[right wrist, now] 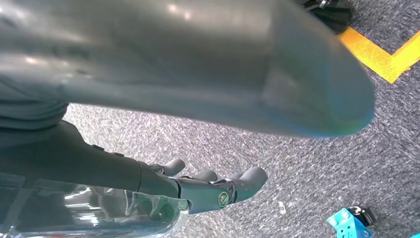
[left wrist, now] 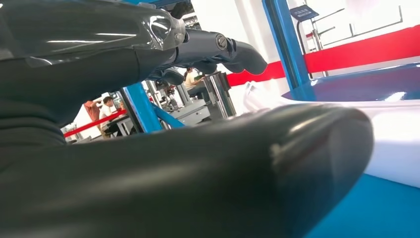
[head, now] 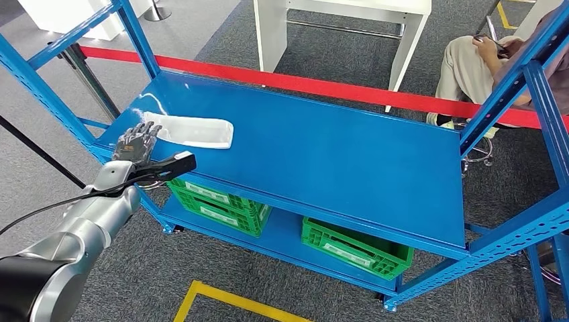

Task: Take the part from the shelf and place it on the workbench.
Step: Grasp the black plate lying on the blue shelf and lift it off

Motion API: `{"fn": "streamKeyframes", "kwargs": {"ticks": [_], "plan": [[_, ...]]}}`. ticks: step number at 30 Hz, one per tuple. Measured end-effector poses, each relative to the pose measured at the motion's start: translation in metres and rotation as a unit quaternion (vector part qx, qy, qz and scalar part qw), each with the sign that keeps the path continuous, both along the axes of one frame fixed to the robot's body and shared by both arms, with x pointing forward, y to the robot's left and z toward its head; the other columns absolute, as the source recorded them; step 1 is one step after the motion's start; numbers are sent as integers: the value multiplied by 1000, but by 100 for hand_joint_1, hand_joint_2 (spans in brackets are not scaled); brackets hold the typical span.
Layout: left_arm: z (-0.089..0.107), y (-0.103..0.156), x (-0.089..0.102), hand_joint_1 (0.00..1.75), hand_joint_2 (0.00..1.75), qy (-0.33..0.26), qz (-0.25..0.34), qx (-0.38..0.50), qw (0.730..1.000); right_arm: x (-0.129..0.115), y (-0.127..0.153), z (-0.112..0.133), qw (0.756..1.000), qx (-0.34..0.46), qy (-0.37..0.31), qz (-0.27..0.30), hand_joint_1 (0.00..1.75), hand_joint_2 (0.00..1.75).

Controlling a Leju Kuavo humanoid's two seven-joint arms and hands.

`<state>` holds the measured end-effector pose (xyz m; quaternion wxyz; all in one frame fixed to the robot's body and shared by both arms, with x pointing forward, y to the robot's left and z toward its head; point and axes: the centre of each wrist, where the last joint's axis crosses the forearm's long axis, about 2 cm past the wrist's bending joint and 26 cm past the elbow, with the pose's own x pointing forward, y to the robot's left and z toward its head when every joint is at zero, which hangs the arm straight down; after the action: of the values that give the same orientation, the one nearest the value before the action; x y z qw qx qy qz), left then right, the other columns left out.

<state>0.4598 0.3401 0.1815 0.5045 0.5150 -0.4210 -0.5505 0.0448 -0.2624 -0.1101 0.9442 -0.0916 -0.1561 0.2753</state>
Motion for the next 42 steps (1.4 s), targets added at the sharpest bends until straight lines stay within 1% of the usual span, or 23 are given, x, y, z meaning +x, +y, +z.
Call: {"fn": "streamKeyframes", "kwargs": {"ticks": [8, 18, 28, 33, 42], "plan": [[-2, 0, -1, 0, 0, -4, -8, 11, 1000, 0, 0, 0, 1000, -1, 1, 0, 0, 0], [-2, -7, -1, 0, 0, -1, -21, 23, 1000, 0, 2, 0, 1000, 1, 3, -2, 0, 0], [0, -11, 1, 0, 0, 0, -27, 21, 999, 2, 3, 0, 1000, 3, 2, -2, 0, 0], [-4, -12, -1, 0, 0, 7, -29, 21, 999, 0, 1, 0, 1000, 1, 4, -2, 0, 0], [-5, -13, -1, 0, 0, 9, -32, 19, 999, -1, 2, 0, 1000, 2, 6, -2, 0, 0]]}}
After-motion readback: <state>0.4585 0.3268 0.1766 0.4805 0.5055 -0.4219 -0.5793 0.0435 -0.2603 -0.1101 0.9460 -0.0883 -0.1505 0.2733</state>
